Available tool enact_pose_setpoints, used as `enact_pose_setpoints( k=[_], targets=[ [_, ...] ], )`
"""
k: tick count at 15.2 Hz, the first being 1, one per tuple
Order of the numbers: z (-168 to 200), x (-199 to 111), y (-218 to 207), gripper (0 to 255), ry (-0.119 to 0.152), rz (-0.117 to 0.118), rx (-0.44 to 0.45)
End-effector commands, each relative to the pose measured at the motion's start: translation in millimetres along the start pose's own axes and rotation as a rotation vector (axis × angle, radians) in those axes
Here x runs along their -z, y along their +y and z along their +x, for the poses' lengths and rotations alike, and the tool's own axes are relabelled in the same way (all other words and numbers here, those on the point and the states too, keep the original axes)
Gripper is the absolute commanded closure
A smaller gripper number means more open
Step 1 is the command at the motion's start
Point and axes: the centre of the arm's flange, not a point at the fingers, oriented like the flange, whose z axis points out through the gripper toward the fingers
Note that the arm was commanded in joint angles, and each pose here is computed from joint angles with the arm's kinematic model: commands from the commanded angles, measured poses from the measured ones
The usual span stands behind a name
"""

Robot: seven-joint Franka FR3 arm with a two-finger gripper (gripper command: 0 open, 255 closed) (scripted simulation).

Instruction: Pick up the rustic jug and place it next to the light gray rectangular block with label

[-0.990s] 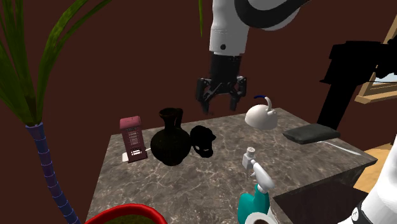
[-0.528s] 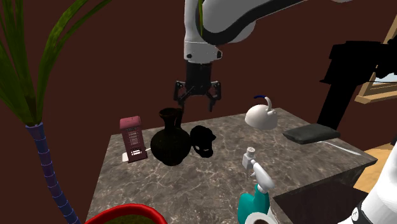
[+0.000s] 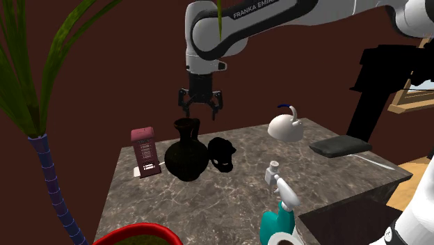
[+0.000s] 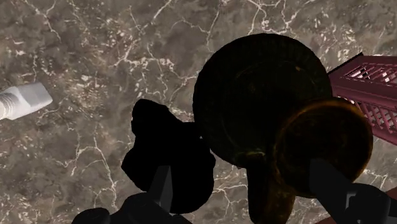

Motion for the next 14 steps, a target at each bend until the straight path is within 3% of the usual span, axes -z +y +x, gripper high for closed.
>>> enact_pose_setpoints(
  k=[1,5,14],
  targets=[
    [19,-10,-16,0,0.006,-0.002,-0.072],
    [56,-23,-34,0,0.014,-0.006,-0.185],
    [56,-63,-34,0,0.014,-0.006,-0.185]
  ],
)
